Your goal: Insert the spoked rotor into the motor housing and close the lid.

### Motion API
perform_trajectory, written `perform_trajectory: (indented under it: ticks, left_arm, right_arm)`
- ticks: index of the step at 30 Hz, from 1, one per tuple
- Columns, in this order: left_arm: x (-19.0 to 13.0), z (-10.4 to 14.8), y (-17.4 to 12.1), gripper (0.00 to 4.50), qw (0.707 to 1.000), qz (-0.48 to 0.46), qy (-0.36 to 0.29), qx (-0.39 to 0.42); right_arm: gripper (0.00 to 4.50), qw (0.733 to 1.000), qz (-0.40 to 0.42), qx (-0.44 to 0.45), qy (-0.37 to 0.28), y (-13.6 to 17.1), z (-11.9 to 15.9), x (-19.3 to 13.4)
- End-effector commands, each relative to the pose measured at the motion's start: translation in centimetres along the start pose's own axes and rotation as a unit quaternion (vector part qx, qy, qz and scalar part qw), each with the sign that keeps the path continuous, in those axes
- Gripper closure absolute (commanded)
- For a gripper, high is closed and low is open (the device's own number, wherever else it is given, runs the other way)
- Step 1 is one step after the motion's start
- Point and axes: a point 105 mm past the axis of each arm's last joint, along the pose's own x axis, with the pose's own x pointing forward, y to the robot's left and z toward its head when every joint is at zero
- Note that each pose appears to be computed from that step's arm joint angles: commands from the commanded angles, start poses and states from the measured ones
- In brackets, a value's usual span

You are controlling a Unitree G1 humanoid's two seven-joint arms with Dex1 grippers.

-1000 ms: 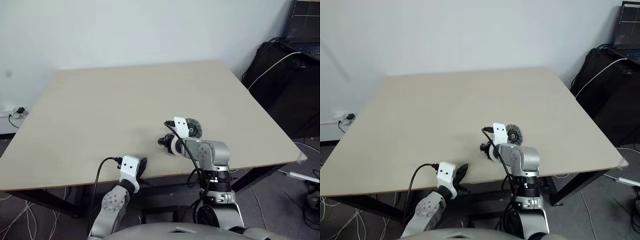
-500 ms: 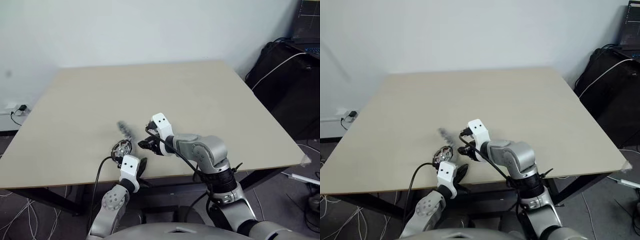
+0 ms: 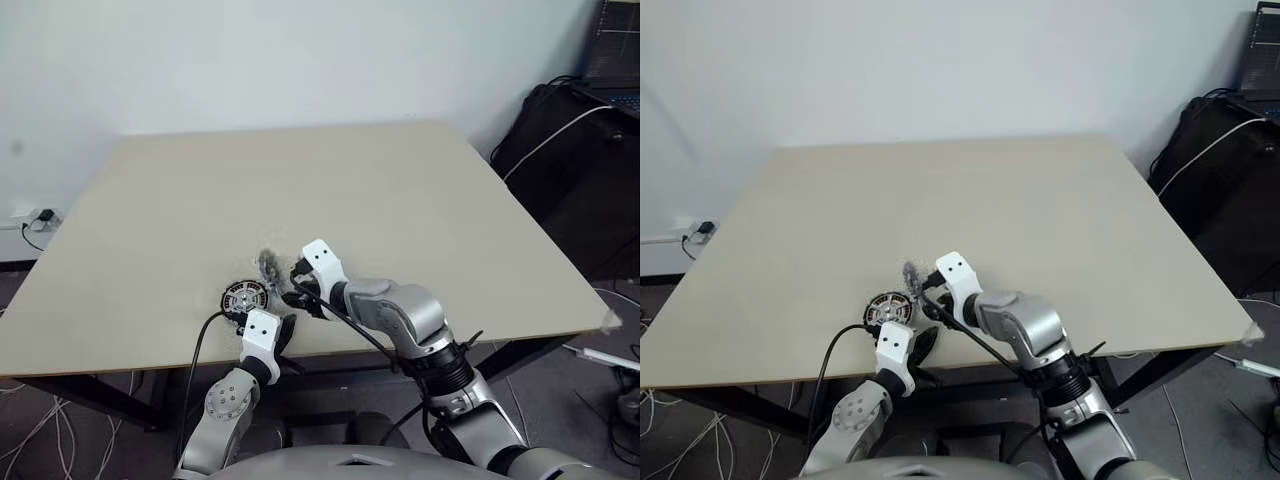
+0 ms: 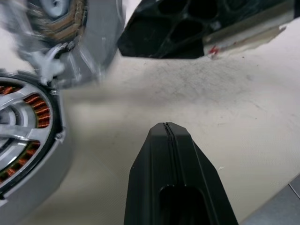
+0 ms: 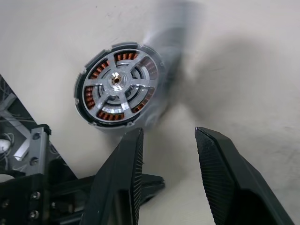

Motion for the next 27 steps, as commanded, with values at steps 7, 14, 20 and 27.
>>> perform_trajectory:
  ticks: [7, 14, 20, 27]
  left_arm:
    - [-0.1, 2.0, -0.3, 4.50, 0.999, -0.011, -0.035, 0.008]
    - [-0.2, 1.9, -0.5, 4.50, 0.999, -0.020, -0.036, 0.013]
    - [-0.8, 1.7, 0.0, 4.50, 0.998, -0.018, -0.036, 0.046]
    - [-2.6, 1.4, 0.7, 4.50, 0.996, -0.008, -0.046, 0.077]
  right_arm:
    - [2.62, 0.992, -0.040, -0.114, 0.034, -2.3, -0.9, -3.5]
    - [2.62, 0.978, 0.050, -0.203, 0.007, -0.3, 0.0, -6.6]
    - [2.62, 0.945, 0.109, -0.294, -0.097, 2.6, 3.3, -7.3]
    - [2.62, 0.907, 0.126, -0.378, -0.138, 4.4, 4.5, -5.1]
